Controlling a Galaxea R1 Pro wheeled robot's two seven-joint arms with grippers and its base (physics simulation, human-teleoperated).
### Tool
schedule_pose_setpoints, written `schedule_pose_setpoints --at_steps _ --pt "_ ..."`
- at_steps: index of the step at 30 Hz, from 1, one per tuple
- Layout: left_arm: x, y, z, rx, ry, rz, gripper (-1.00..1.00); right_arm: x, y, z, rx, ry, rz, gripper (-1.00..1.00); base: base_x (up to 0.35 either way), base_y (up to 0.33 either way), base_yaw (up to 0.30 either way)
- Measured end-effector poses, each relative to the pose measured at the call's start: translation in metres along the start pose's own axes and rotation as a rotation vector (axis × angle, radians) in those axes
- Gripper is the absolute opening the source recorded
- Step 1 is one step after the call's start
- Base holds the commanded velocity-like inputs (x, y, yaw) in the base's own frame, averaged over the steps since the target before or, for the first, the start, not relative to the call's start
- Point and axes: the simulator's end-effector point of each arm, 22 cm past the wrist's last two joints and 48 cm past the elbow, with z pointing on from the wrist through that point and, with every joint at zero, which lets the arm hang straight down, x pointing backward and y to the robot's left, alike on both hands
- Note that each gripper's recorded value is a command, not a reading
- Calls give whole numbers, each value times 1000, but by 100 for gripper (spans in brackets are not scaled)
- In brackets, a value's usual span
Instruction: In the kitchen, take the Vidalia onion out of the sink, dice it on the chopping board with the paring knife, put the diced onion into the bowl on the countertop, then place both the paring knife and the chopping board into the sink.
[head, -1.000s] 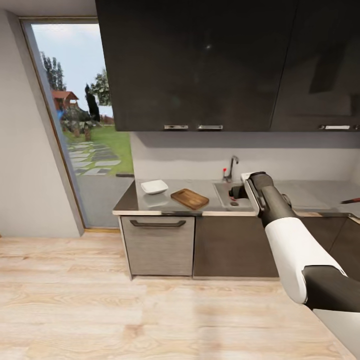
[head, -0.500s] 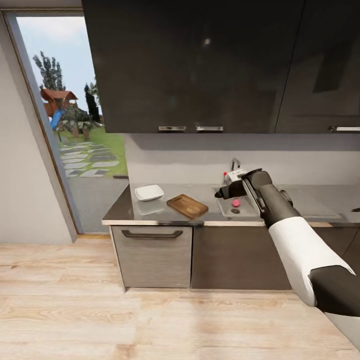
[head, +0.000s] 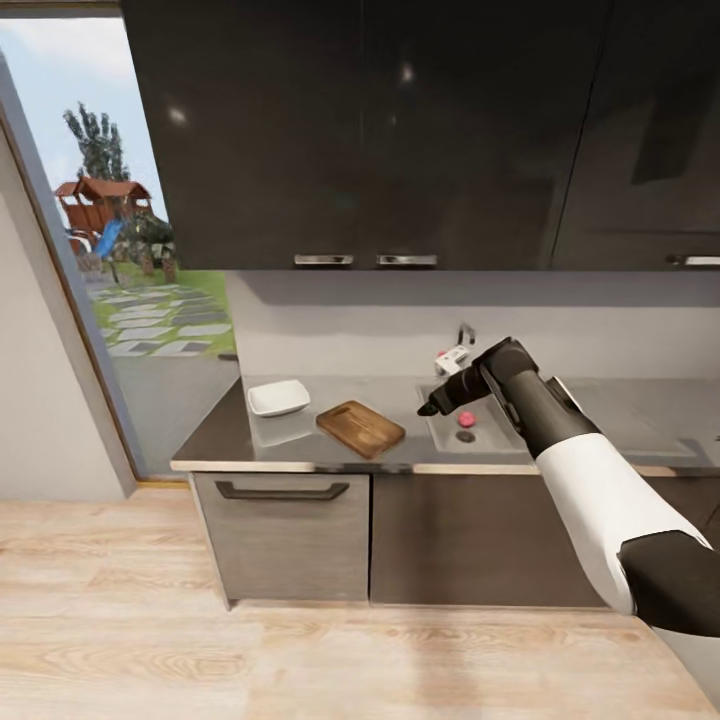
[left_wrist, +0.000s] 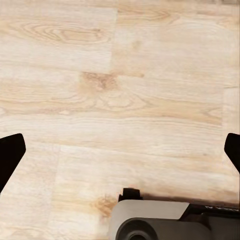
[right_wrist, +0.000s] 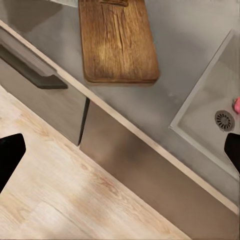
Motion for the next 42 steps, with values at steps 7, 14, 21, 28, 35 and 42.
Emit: schedule_pose_setpoints --at_steps 7,14,21,28,35,42 --pt "0 1 0 -1 0 1 100 -6 11 1 -34 -19 -36 100 319 64 0" --pt "0 5 0 -6 1 4 100 -6 19 3 -50 -15 -74 100 295 150 0" --pt "50 8 -6 -10 107 8 100 -6 20 4 -51 -14 -77 100 223 60 0" --pt "115 37 -23 -44 249 28 100 -7 20 4 -51 -14 -79 100 38 5 0" --pt "144 46 -34 -55 314 33 100 -3 27 9 -45 13 -126 100 78 0 0" --pt "147 49 -36 -59 323 35 100 -1 33 12 -41 29 -158 100 272 0 26"
